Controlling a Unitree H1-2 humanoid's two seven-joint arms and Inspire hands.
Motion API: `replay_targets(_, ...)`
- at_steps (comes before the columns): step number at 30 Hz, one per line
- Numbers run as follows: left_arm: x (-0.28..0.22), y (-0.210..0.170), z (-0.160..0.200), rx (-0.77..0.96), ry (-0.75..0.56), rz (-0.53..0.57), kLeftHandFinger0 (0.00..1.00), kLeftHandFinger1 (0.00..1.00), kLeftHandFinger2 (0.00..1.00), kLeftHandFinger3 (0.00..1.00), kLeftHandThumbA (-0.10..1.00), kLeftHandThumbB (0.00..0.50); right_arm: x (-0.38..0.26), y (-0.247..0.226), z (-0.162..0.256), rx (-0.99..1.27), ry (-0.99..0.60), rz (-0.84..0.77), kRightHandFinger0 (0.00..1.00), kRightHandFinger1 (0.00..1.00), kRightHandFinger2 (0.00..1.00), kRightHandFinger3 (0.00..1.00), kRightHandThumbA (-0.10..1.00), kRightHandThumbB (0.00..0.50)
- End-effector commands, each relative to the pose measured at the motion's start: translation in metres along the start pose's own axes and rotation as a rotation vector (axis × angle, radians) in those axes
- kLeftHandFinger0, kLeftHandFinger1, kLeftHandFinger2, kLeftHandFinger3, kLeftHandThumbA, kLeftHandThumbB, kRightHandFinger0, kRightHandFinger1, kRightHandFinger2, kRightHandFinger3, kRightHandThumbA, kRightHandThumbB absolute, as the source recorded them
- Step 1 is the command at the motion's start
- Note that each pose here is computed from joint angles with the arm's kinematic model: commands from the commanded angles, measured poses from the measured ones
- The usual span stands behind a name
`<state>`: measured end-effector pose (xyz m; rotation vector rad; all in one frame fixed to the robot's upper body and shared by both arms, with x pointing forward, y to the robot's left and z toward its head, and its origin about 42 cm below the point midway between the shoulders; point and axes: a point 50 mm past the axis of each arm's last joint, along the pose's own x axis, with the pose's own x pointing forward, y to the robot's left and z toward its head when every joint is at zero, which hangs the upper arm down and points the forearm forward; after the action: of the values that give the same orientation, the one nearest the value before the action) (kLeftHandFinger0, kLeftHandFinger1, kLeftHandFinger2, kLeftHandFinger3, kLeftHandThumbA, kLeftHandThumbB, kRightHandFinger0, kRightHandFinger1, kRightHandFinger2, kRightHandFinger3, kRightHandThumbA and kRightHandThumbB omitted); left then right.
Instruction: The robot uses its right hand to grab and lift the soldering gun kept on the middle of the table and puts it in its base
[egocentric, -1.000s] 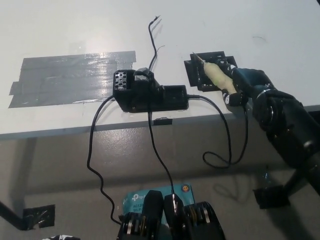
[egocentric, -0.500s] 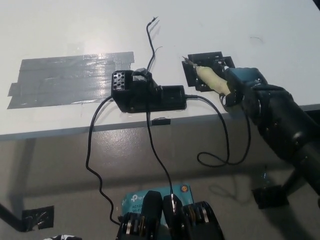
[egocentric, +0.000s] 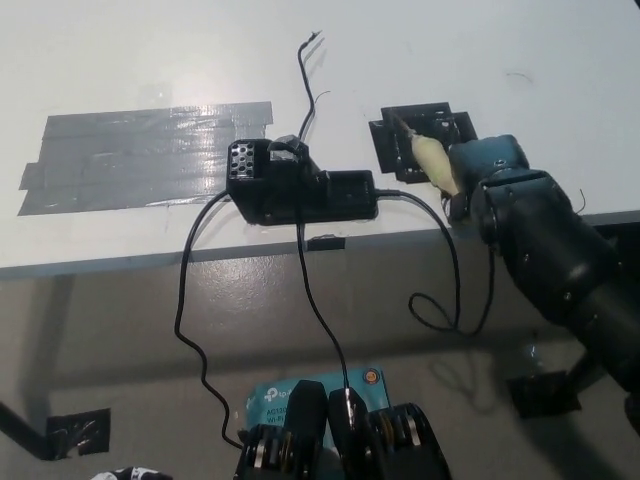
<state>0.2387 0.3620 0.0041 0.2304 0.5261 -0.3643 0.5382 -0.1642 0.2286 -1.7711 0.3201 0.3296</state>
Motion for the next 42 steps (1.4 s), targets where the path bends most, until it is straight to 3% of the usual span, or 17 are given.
replay_targets(1, -0.008, 0.021, 0.006, 0.1, 0.006, -0.023, 0.08, 0.3, 0.46, 0.62, 1.0, 0.5, 0.004, 0.066, -0.026, -0.099, 0.175, 0.281, 0.0, 0.13, 0.22, 1.0, -0.01, 0.147)
replay_targets(4, -0.009, 0.021, 0.005, 0.115, 0.016, -0.025, 0.08, 0.31, 0.46, 0.62, 0.98, 0.5, 0.002, 0.069, -0.024, -0.095, 0.158, 0.223, 0.0, 0.13, 0.3, 1.0, -0.03, 0.058)
replay_targets(8, -0.01, 0.02, 0.002, 0.109, 0.023, -0.027, 0.09, 0.32, 0.46, 0.63, 0.97, 0.5, -0.006, 0.065, -0.023, -0.018, 0.103, 0.072, 0.0, 0.19, 0.56, 0.97, -0.06, 0.049)
replay_targets(9, -0.011, 0.019, 0.002, 0.117, 0.027, -0.026, 0.08, 0.32, 0.46, 0.63, 0.97, 0.5, -0.008, 0.058, -0.022, 0.004, 0.096, -0.012, 0.0, 0.22, 0.62, 0.73, 0.04, 0.002)
replay_targets(11, -0.011, 0.021, 0.001, 0.123, 0.031, -0.029, 0.08, 0.32, 0.47, 0.64, 0.98, 0.5, -0.011, 0.053, -0.022, 0.025, 0.071, -0.105, 0.0, 0.24, 0.64, 0.6, -0.09, 0.012)
replay_targets(13, -0.012, 0.021, 0.0, 0.122, 0.04, -0.028, 0.09, 0.33, 0.47, 0.64, 0.98, 0.5, -0.013, 0.05, -0.024, 0.035, 0.045, -0.171, 0.0, 0.24, 0.62, 0.56, -0.1, 0.0)
replay_targets(16, -0.014, 0.022, 0.0, 0.137, 0.043, -0.024, 0.08, 0.31, 0.46, 0.63, 0.99, 0.5, -0.02, 0.033, -0.042, 0.006, -0.012, -0.333, 0.0, 0.28, 0.62, 0.28, -0.1, 0.029)
replay_targets(20, -0.015, 0.022, -0.001, 0.14, 0.058, -0.019, 0.08, 0.32, 0.46, 0.64, 0.98, 0.5, -0.022, 0.024, -0.053, 0.014, -0.032, -0.415, 0.0, 0.3, 0.65, 0.24, -0.1, 0.0)
replay_targets(21, -0.015, 0.022, -0.002, 0.146, 0.064, -0.018, 0.09, 0.32, 0.46, 0.64, 0.98, 0.5, -0.024, 0.021, -0.057, -0.004, -0.039, -0.458, 0.0, 0.28, 0.65, 0.37, -0.1, 0.0)
replay_targets(26, -0.016, 0.023, -0.002, 0.151, 0.077, -0.01, 0.08, 0.31, 0.44, 0.61, 0.97, 0.5, -0.033, -0.001, -0.076, 0.004, -0.083, -0.614, 0.0, 0.1, 0.49, 0.14, -0.09, 0.0)
replay_targets(27, -0.016, 0.023, -0.003, 0.151, 0.073, -0.011, 0.08, 0.31, 0.44, 0.61, 0.97, 0.5, -0.034, -0.004, -0.079, 0.033, -0.088, -0.628, 0.0, 0.1, 0.49, 0.11, 0.02, 0.0)
replay_targets(29, -0.016, 0.024, -0.003, 0.155, 0.077, -0.013, 0.08, 0.3, 0.43, 0.61, 0.96, 0.5, -0.037, -0.016, -0.084, 0.038, -0.112, -0.702, 0.0, 0.05, 0.44, 0.15, -0.05, 0.0)
replay_targets(31, -0.017, 0.024, -0.004, 0.16, 0.087, -0.011, 0.08, 0.3, 0.43, 0.6, 0.96, 0.5, -0.039, -0.022, -0.086, 0.039, -0.106, -0.718, 0.0, 0.04, 0.44, 0.18, 0.07, 0.0)
replay_targets(34, -0.017, 0.023, -0.004, 0.16, 0.096, -0.003, 0.08, 0.29, 0.43, 0.61, 0.95, 0.5, -0.043, -0.036, -0.091, 0.047, -0.136, -0.733, 0.0, 0.04, 0.45, 0.21, -0.1, 0.0)
replay_targets(38, -0.019, 0.026, -0.004, 0.163, 0.094, -0.004, 0.06, 0.28, 0.42, 0.61, 0.95, 0.5, -0.048, -0.047, -0.093, 0.041, -0.24, -0.821, 0.0, 0.15, 0.52, 0.07, -0.1, 0.039)
replay_targets(39, -0.02, 0.027, -0.003, 0.174, 0.103, -0.001, 0.06, 0.29, 0.44, 0.62, 0.96, 0.5, -0.054, -0.056, -0.095, -0.045, -0.318, -0.897, 0.0, 0.2, 0.61, 0.08, -0.1, 0.114)
replay_targets(42, -0.02, 0.026, -0.005, 0.175, 0.11, 0.001, 0.07, 0.29, 0.45, 0.62, 0.96, 0.5, -0.057, -0.062, -0.097, -0.058, -0.402, -0.904, 0.0, 0.3, 0.77, 0.42, -0.1, 0.092)
